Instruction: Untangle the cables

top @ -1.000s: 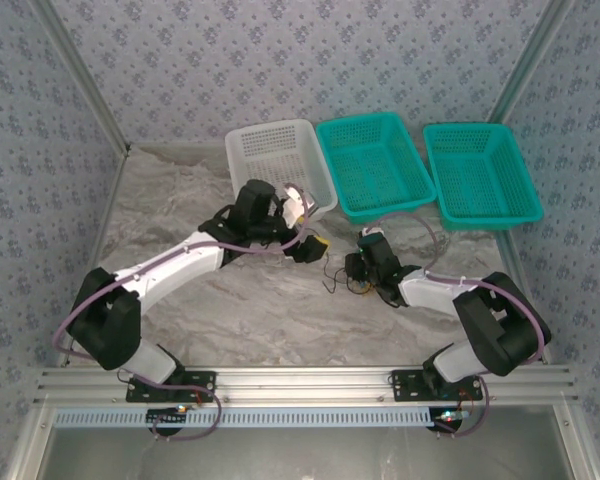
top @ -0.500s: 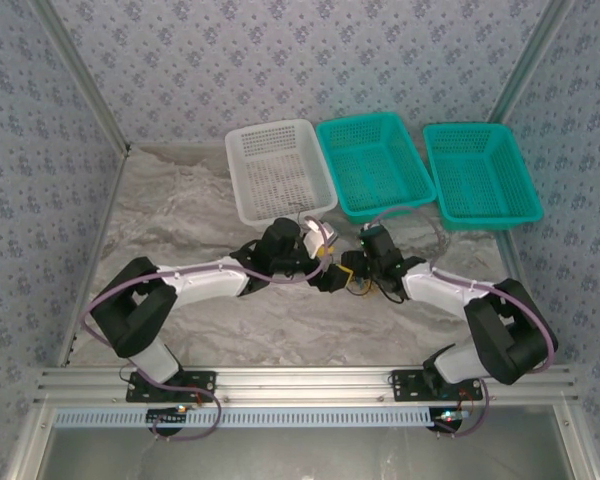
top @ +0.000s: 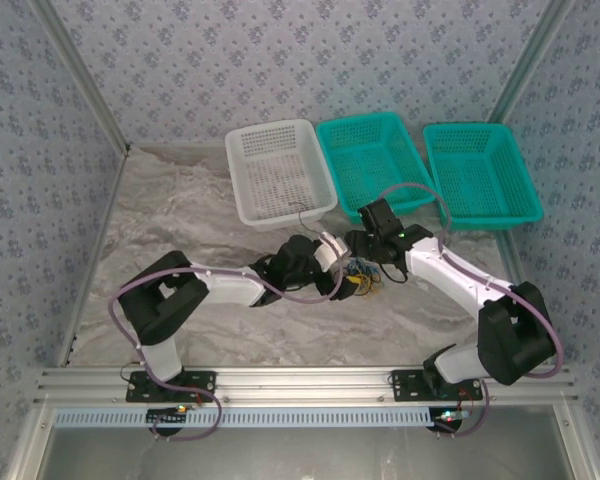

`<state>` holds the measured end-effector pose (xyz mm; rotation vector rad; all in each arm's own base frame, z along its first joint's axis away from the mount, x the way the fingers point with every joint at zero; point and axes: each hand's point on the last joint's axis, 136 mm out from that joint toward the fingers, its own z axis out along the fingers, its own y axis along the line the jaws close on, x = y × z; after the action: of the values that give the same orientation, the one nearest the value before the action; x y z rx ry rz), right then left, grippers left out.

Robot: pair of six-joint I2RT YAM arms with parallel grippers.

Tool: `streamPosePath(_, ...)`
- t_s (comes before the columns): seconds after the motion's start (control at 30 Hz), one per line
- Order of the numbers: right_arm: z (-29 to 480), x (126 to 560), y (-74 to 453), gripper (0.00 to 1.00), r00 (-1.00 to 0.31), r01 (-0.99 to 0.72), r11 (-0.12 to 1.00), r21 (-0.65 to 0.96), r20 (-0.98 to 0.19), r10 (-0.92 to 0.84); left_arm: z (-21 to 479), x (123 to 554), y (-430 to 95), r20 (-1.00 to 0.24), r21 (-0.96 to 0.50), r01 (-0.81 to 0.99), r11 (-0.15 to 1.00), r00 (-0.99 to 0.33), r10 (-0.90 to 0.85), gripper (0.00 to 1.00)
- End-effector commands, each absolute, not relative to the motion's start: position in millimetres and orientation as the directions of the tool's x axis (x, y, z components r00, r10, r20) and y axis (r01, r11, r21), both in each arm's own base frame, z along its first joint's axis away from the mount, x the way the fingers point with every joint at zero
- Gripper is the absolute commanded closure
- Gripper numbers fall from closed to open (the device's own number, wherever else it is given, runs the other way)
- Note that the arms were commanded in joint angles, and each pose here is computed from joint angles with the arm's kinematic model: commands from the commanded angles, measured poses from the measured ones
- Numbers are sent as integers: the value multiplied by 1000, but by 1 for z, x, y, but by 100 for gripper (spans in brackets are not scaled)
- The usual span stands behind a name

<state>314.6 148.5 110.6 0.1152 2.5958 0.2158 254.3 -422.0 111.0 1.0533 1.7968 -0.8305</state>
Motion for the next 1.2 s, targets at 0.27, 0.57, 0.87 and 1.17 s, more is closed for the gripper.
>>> streamPosePath(0.27, 111, 307, 142, 19, -876, 77, 981, 178, -458, 152, 127, 280, -430, -947, -10, 905, 425, -146, 287, 45)
streamPosePath(0.57, 108, 301, 130, 19, -873, 99, 984, 150, -461, 158, 136, 288, -424, -953, -14, 895, 445, -147, 266, 88)
streamPosePath(0.87, 86, 293, 139, 17, -892, -34, 986, 163, -450, 44, 189, 294, -388, -960, -98, 813, 574, -229, 161, 100)
streamPosePath(1.17, 82, 270, 180, 3, -857, -321, 922, 215, -480, -186, 217, 340, -360, -811, -456, 553, 697, -580, -71, 100)
